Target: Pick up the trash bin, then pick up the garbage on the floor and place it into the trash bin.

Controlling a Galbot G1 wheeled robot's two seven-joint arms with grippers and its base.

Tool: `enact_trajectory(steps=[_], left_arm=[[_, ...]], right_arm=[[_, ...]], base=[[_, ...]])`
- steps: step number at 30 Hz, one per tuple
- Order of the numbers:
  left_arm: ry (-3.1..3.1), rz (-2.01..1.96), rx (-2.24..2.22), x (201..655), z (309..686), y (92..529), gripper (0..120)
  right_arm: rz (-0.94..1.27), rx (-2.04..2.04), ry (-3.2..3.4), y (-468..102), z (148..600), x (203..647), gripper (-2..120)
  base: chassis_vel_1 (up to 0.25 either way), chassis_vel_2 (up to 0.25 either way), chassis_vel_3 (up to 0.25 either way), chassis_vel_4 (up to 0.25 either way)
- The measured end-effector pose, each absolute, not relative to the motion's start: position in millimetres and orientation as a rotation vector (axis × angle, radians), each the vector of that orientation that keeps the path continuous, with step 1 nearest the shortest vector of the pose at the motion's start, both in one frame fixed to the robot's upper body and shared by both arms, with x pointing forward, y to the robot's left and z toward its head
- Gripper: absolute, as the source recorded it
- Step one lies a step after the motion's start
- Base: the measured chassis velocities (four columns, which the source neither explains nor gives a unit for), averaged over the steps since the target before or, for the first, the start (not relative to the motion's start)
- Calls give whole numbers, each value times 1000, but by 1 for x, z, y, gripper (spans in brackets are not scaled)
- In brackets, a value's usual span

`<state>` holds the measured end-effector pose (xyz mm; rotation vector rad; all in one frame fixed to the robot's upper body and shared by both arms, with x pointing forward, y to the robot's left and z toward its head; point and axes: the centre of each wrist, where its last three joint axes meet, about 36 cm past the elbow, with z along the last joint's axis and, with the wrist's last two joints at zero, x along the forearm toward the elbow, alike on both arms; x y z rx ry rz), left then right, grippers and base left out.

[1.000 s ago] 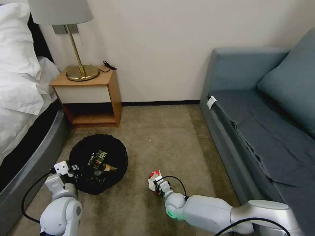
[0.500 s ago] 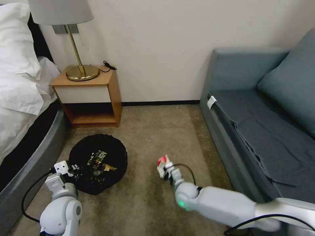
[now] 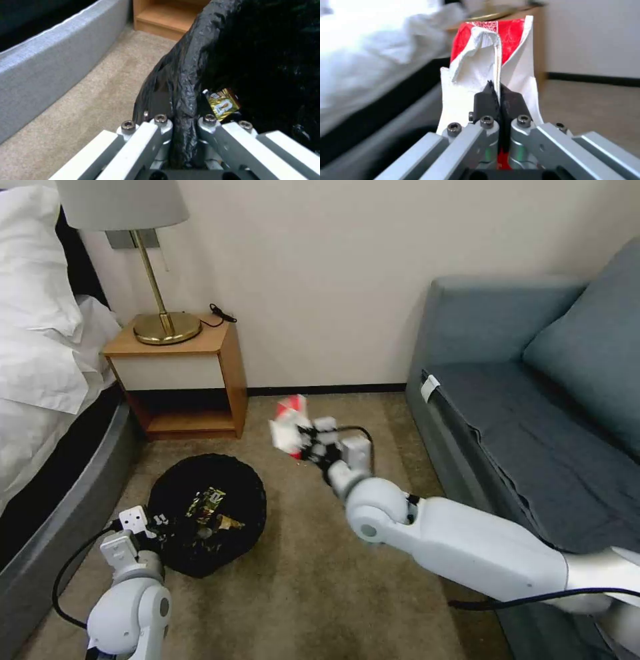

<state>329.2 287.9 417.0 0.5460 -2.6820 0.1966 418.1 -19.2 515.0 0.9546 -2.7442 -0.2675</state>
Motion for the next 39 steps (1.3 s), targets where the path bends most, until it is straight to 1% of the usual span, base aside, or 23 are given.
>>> enact_trajectory(steps=[3,4,7,8,10,14,15,16,21,22,25,26,28,29,30,31,32,33,34,37,38,39], left_arm=[[-2682,203,539,330,417,285,3],[-2682,203,539,330,417,285,3],[-2684,210,527,330,420,281,3],[-2684,210,527,330,420,281,3],[-2689,213,521,329,422,279,3],[-2692,215,517,328,424,277,3],[-2694,216,514,327,425,276,3],[-2694,216,514,327,425,276,3],[-2693,220,496,328,427,272,3],[-2693,220,496,328,427,272,3],[-2693,220,491,328,427,271,3],[-2693,220,491,328,427,271,3],[-2693,220,490,328,427,271,3],[-2693,219,490,328,427,271,3],[-2694,219,490,327,428,271,3],[-2694,219,490,327,428,271,3],[-2694,218,490,327,428,271,3],[-2694,218,490,327,428,271,3],[-2694,218,490,327,428,271,3],[-2691,222,493,326,428,272,3],[-2688,228,493,325,427,272,3],[-2688,228,493,325,427,272,3]], right_arm=[[-260,1069,-2647,16,501,390,0],[-260,1069,-2647,16,501,390,0],[-166,1108,-2583,40,468,372,0],[-166,1108,-2583,40,468,372,0],[-97,1091,-2570,46,445,369,0],[-39,1059,-2570,46,430,374,0],[-26,1052,-2565,45,428,375,2],[-26,1052,-2565,45,428,375,2],[3,1029,-2579,40,425,376,25],[3,1029,-2579,40,425,376,25],[0,1017,-2596,36,428,379,39],[0,1017,-2596,36,428,379,39],[-5,1012,-2604,35,431,379,49],[-6,1014,-2603,35,432,378,52],[-6,1016,-2600,35,432,377,59],[-6,1016,-2600,35,432,377,59],[-4,1017,-2597,35,431,376,62],[-4,1019,-2594,36,431,374,67],[-4,1019,-2594,36,431,374,67],[-9,1020,-2607,38,434,374,82],[-13,1020,-2616,38,436,375,85],[-13,1020,-2616,38,436,375,85]], base=[[0,0,0,0],[0,0,0,0],[0,0,0,0],[0,0,0,0],[0,0,0,0],[0,0,0,0],[0,0,0,0],[0,0,0,0],[0,0,0,0],[0,0,0,0],[0,0,0,0],[0,0,0,0],[0,0,0,0],[0,0,0,0],[0,0,0,0],[0,0,0,0],[0,0,0,0],[0,0,0,0],[0,0,0,0],[0,0,0,0],[0,0,0,0],[0,0,0,0]])
